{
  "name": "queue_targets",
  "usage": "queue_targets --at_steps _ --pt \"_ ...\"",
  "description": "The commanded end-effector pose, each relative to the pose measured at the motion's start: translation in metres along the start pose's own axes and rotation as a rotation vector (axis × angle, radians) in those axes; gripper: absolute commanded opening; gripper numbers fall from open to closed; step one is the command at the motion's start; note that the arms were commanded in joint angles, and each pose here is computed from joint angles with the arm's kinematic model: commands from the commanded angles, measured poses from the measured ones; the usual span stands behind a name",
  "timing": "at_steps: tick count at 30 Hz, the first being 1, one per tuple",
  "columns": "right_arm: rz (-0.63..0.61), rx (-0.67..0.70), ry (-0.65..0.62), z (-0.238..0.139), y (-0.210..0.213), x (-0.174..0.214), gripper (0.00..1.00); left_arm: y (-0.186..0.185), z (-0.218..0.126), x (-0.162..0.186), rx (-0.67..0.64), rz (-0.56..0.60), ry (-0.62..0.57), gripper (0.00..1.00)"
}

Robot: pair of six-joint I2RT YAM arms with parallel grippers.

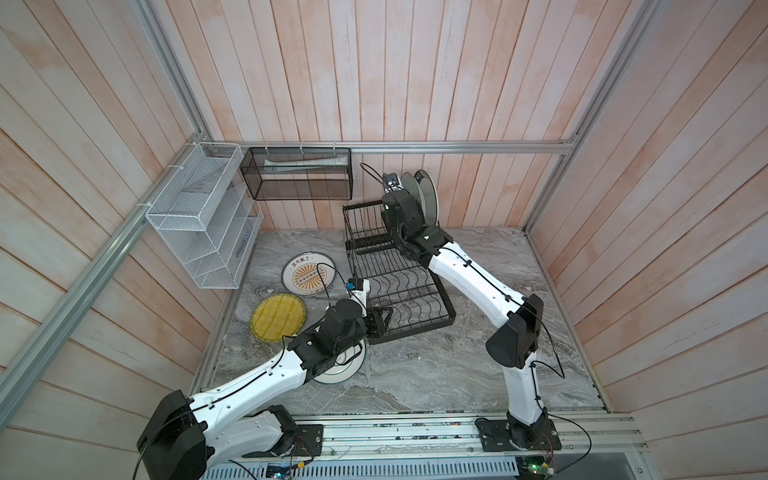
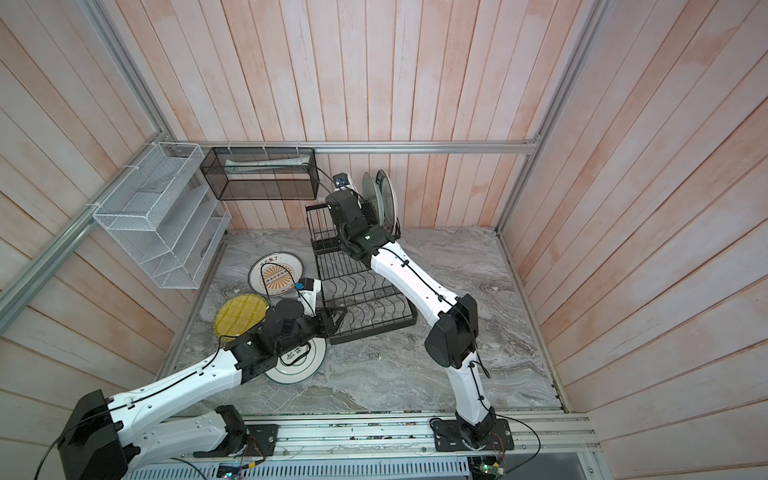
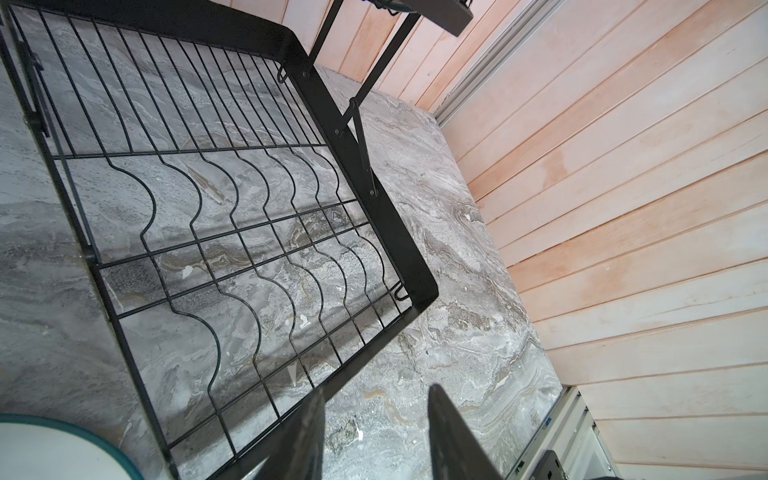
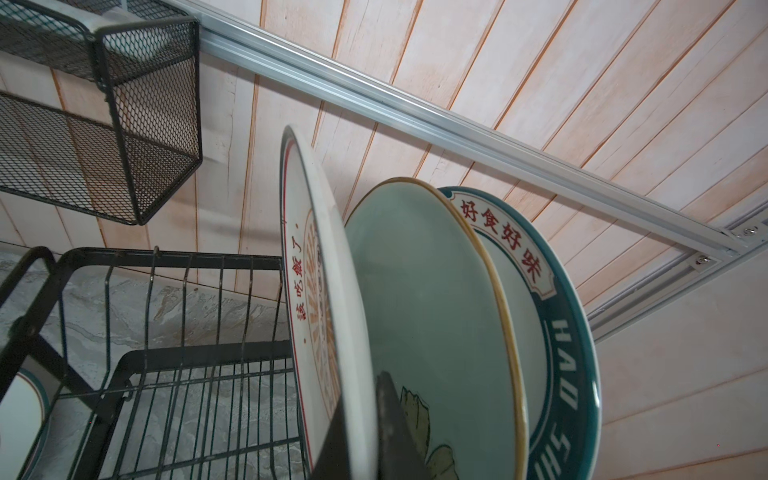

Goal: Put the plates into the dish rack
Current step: 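Lower the sunburst plate into the upper tier slot beside the flower plate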

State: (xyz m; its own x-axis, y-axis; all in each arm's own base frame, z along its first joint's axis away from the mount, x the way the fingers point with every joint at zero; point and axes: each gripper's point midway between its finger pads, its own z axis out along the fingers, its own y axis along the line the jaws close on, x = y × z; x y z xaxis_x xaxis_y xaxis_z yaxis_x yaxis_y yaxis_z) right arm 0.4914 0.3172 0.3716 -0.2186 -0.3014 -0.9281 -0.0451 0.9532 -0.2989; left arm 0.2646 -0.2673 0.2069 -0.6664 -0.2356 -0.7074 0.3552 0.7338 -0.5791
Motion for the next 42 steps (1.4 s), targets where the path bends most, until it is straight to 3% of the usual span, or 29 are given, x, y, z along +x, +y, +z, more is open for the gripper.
queue_targets --at_steps 1,39,42 --pt "0.055 0.004 -0.024 0.003 -0.003 -0.011 0.00 -0.011 -0.001 -0.011 0.023 0.013 -0.020 0.42" --pt "0.080 -0.019 0.079 0.015 0.009 0.022 0.00 -0.009 -0.002 -0.008 0.016 0.012 -0.013 0.42" --pt "0.079 -0.023 0.084 0.015 0.009 0.023 0.09 -0.009 -0.003 -0.009 0.016 0.010 -0.013 0.42"
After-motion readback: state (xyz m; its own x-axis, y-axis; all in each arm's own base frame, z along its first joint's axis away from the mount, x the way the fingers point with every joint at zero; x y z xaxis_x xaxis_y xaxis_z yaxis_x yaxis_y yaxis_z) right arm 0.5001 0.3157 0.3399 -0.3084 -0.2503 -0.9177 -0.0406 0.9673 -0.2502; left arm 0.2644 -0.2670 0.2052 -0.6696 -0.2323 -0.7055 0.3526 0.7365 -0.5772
